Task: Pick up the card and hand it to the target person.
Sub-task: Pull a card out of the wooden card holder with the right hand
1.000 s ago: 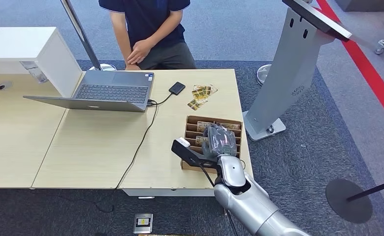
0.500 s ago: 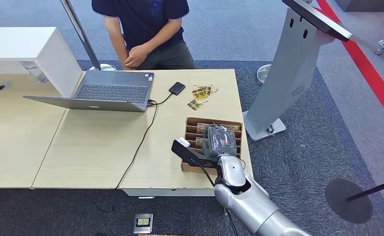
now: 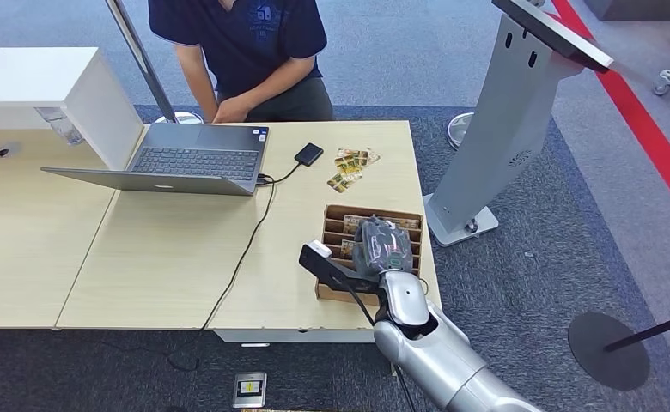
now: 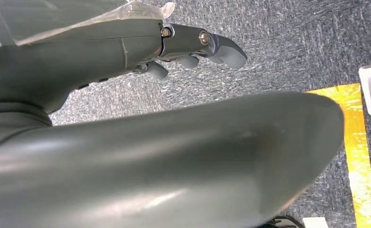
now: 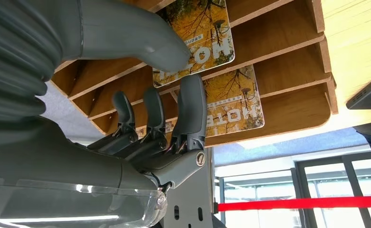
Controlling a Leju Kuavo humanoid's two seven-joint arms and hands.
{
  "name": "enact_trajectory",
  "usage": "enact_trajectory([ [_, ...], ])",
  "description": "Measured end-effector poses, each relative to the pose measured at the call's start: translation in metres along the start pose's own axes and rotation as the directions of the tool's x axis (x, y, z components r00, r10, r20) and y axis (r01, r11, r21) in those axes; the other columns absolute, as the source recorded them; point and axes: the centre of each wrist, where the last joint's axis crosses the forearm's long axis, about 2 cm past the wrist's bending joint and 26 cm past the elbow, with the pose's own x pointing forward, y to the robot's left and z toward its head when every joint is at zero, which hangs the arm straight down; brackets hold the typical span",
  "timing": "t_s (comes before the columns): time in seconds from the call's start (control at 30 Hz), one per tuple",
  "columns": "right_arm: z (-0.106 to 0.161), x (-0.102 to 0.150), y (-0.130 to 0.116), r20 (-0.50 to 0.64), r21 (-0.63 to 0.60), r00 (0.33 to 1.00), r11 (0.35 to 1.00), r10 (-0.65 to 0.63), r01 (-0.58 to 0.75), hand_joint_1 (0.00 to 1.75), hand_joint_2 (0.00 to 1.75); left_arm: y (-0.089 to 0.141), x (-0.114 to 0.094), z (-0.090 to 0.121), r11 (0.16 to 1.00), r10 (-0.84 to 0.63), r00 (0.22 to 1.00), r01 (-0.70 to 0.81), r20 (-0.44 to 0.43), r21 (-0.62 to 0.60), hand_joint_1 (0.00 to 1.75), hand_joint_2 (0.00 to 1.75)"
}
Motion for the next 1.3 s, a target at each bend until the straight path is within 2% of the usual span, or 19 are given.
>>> enact_trajectory([
  [1.03,0.0,-0.001,-0.001,0.008,-0.012,1.0,1.0,-0.016,0.016,1.75,1.75,0.0,0.0,0.0,1.0,0.001,1.0,-0.001,0.0,-0.001,0.0,0.0],
  [1.17,0.002,0.0,-0.009,0.035,-0.053,0.998,0.997,-0.045,0.047,1.75,1.75,0.0,0.0,0.0,1.0,0.001,1.0,-0.001,0.004,-0.001,0.0,0.0],
  [1.3,0.006,0.003,-0.029,0.081,-0.129,0.993,0.986,-0.091,0.101,1.75,1.75,0.0,-0.001,0.0,1.0,0.002,1.0,-0.002,0.008,-0.001,0.0,0.0],
])
